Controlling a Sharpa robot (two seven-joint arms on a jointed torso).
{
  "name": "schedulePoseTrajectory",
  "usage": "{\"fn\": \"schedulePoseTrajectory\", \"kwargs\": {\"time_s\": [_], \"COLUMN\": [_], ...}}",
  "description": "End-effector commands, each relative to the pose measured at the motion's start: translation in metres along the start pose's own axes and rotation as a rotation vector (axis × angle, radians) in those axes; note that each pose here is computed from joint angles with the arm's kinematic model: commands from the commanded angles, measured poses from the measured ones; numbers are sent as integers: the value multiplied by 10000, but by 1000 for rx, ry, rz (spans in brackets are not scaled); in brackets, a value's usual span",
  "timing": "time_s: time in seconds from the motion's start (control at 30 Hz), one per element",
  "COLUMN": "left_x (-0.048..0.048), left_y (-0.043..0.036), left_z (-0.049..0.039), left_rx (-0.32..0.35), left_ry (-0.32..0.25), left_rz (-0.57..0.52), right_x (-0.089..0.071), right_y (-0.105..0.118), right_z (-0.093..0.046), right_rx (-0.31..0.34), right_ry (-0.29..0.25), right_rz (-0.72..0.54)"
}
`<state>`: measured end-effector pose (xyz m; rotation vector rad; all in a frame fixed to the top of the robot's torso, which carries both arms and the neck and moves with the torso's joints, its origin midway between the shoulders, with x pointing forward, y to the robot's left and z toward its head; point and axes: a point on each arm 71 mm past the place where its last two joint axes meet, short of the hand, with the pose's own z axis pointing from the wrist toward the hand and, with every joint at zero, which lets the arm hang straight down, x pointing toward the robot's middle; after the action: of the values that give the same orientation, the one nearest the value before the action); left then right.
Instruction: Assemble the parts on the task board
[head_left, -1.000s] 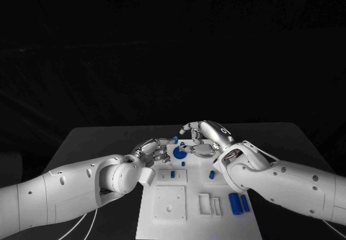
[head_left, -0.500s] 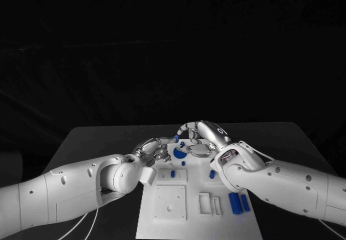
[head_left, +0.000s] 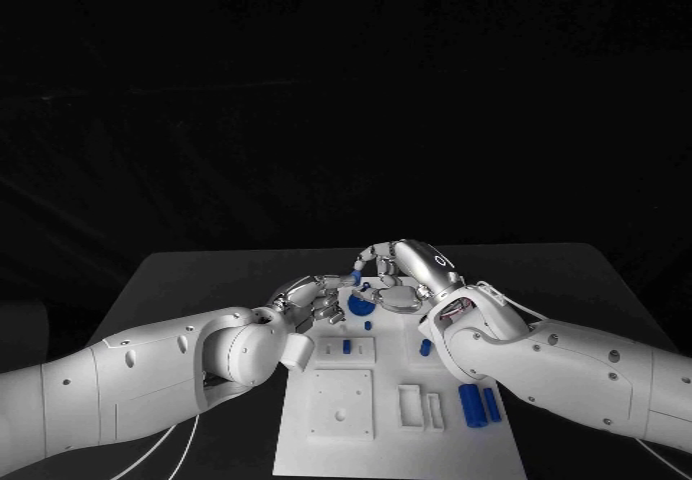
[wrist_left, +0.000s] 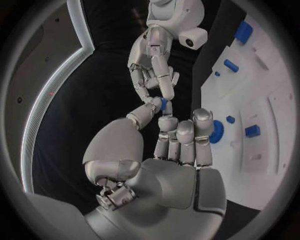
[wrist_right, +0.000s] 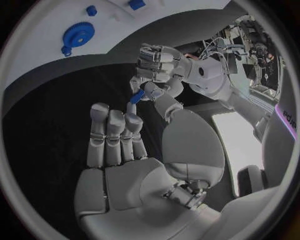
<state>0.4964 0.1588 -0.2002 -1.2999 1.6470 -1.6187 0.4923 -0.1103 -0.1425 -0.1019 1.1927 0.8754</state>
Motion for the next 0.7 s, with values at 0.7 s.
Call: {"fn": "schedulePoseTrajectory", "kwargs": {"time_s": [0.7], "left_x": [72], "left_y": [4], "left_z": [-6], "left_rx": [-13], "left_ry": [90], "left_rz": [13], "right_x": [17], "right_y": [26], "right_z": [-1], "right_rx": [-19], "right_ry": [-12], "right_rz": [-11]}}
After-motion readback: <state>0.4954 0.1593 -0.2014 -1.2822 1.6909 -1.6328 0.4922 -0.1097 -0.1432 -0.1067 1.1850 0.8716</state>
